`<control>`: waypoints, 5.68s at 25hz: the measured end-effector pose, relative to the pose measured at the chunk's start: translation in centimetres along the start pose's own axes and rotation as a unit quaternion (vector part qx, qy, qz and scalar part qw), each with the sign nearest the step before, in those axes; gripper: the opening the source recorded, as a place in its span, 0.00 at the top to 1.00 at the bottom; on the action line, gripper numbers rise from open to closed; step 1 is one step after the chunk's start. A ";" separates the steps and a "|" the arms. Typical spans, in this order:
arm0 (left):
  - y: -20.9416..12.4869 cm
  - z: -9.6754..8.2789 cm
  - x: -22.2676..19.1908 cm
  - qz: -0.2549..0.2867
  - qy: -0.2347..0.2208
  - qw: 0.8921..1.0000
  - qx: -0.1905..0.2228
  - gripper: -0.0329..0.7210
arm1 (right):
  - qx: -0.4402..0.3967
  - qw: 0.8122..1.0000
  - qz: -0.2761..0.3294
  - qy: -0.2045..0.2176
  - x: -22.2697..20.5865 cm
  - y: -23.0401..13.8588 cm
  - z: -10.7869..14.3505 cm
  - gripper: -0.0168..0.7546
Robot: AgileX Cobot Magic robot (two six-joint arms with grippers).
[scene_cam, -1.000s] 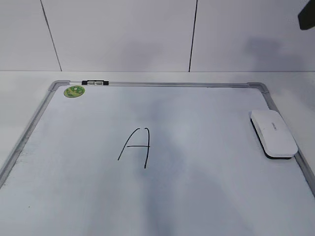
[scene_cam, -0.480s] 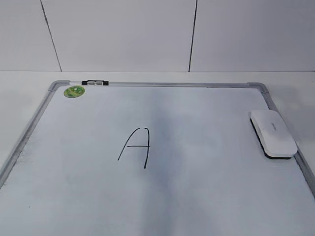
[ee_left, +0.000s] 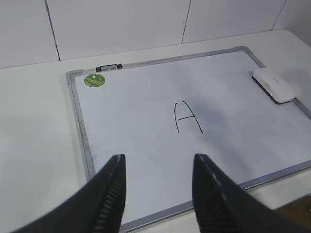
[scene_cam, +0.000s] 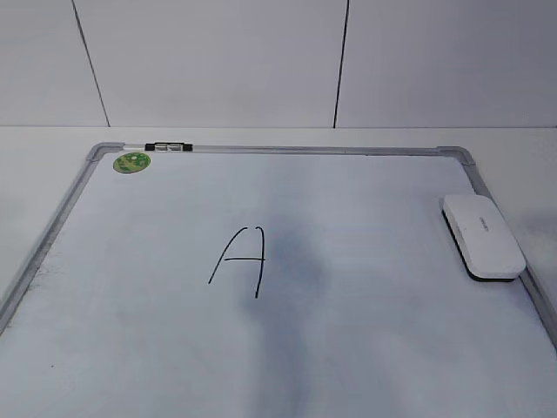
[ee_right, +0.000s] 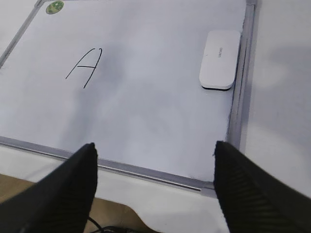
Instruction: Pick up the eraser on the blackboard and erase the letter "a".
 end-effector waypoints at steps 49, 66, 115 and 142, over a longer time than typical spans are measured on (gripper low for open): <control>-12.8 1.5 -7.3 0.068 0.052 0.995 -0.045 0.53 | 0.055 0.996 -0.004 -0.075 -5.3 -7.6 -4.9 0.21; -12.9 1.5 -6.9 0.051 0.056 0.996 -0.048 0.58 | 0.060 0.995 -0.052 -0.064 -4.1 -8.2 -4.9 0.21; -13.1 1.8 -6.3 0.038 0.157 0.987 0.002 0.62 | -0.008 0.983 -0.099 -0.156 -3.6 -8.4 -5.2 0.21; -13.1 1.8 -6.3 0.038 0.157 0.987 0.002 0.62 | -0.008 0.983 -0.099 -0.156 -3.6 -8.4 -5.2 0.21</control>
Point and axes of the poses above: a point on each arm's last joint axis where the gripper is mounted, x pointing back along that axis away from the gripper, z along the wrist's bending axis when the last joint is at zero, y = z × x, the point moved 3 cm from there along -x, pointing out along that axis toward the gripper, and after that the axes turned 10 degrees about -x, right-handed, at the moved point
